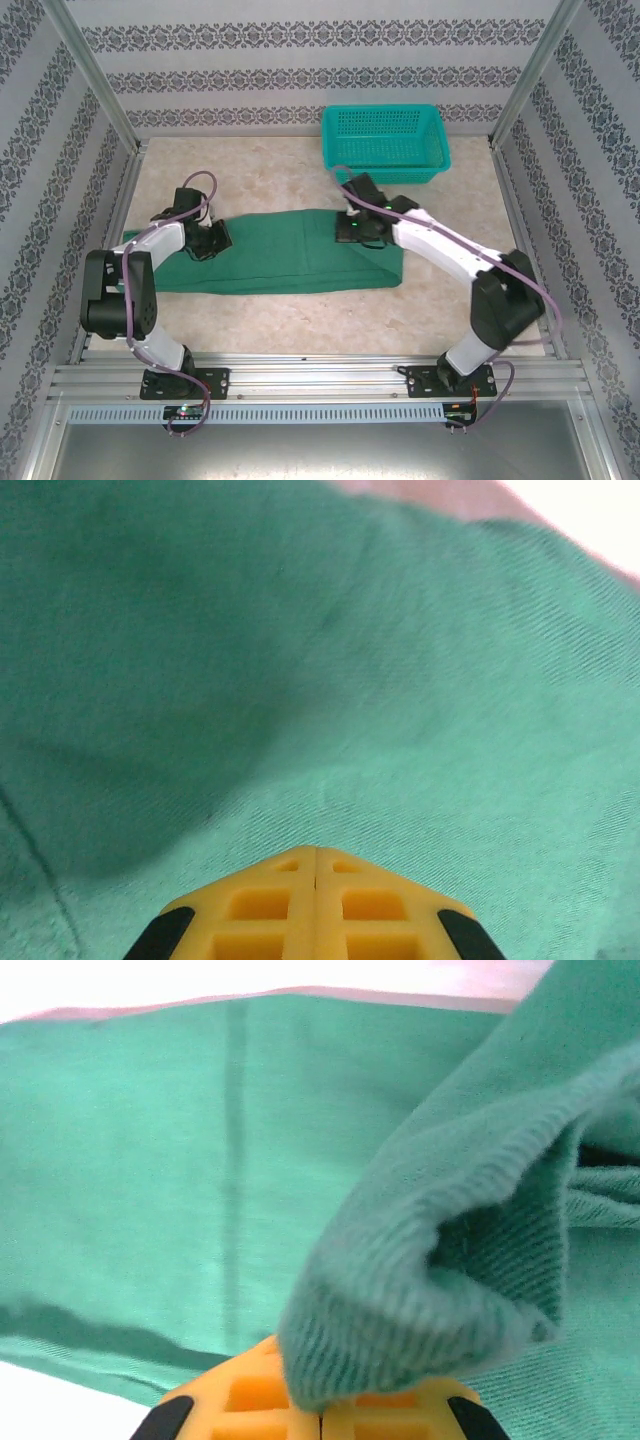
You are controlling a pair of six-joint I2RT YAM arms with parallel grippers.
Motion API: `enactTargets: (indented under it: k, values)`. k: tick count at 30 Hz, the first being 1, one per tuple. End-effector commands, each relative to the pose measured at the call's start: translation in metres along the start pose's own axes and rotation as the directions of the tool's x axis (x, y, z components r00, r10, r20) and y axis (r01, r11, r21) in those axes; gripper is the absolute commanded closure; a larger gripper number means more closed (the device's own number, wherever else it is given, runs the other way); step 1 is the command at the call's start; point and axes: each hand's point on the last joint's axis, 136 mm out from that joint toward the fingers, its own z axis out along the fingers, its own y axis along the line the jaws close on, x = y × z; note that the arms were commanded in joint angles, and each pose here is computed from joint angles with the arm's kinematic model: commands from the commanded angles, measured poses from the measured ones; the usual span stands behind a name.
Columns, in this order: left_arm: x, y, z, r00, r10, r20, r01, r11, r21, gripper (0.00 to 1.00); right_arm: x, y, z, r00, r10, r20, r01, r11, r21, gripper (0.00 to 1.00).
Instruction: Roll up the long pants
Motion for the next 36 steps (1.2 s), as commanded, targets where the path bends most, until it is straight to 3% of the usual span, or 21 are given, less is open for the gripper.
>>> enactTargets:
  k: [1,5,9,10,12,14,15,18,23,29,35,36]
  values:
    - [-0.003,-0.004,-0.010,0.999,0.009,0.052,-0.009,1.000,-0.001,1.00,0.004,0.055,0.012,0.995,-0.085,-0.048,0.081,0.993,-0.082,1.00]
    - [-0.003,0.002,-0.022,0.997,0.030,0.066,-0.026,0.998,-0.050,0.99,0.012,0.116,0.025,0.975,-0.193,-0.107,0.174,0.970,-0.169,1.00]
    - [-0.007,0.007,-0.031,0.995,0.047,0.087,-0.039,0.995,-0.094,0.96,0.045,0.171,0.033,0.929,-0.298,-0.219,0.224,0.924,-0.310,1.00]
    - [-0.008,0.006,-0.032,0.995,0.049,0.089,-0.041,0.995,-0.091,0.95,0.052,0.182,0.032,0.920,-0.314,-0.235,0.222,0.910,-0.350,0.87]
    - [-0.010,0.000,-0.031,0.995,0.052,0.086,-0.046,0.997,-0.063,0.92,0.059,0.191,0.031,0.916,-0.316,-0.247,0.200,0.895,-0.399,0.43]
    - [-0.012,-0.008,-0.029,0.995,0.054,0.082,-0.052,0.998,-0.029,0.87,0.056,0.189,0.027,0.926,-0.297,-0.233,0.182,0.891,-0.416,0.12]
    - [-0.012,-0.011,-0.028,0.995,0.058,0.079,-0.057,0.998,-0.016,0.84,0.052,0.182,0.025,0.934,-0.274,-0.228,0.165,0.899,-0.405,0.05]
    - [-0.012,-0.024,-0.029,0.991,0.103,0.084,-0.105,0.994,0.014,0.72,0.034,0.159,0.011,0.960,-0.216,-0.179,0.138,0.920,-0.367,0.03]
    - [-0.002,-0.052,-0.025,0.957,0.280,0.072,-0.281,0.960,-0.002,0.58,0.014,0.097,-0.001,0.988,-0.088,-0.130,0.047,0.957,-0.285,0.02]
    - [0.011,-0.083,-0.021,0.856,0.516,0.026,-0.513,0.855,-0.080,0.49,0.010,0.036,0.003,0.987,0.085,-0.135,-0.118,0.958,-0.262,0.03]
    - [0.027,-0.103,-0.014,0.750,0.661,-0.031,-0.661,0.744,-0.096,0.43,0.009,0.020,0.004,0.983,0.128,-0.132,-0.159,0.951,-0.264,0.03]
    - [0.035,-0.109,-0.012,0.724,0.688,-0.044,-0.689,0.721,-0.074,0.22,0.009,0.019,0.005,0.982,0.134,-0.134,-0.166,0.950,-0.266,0.03]
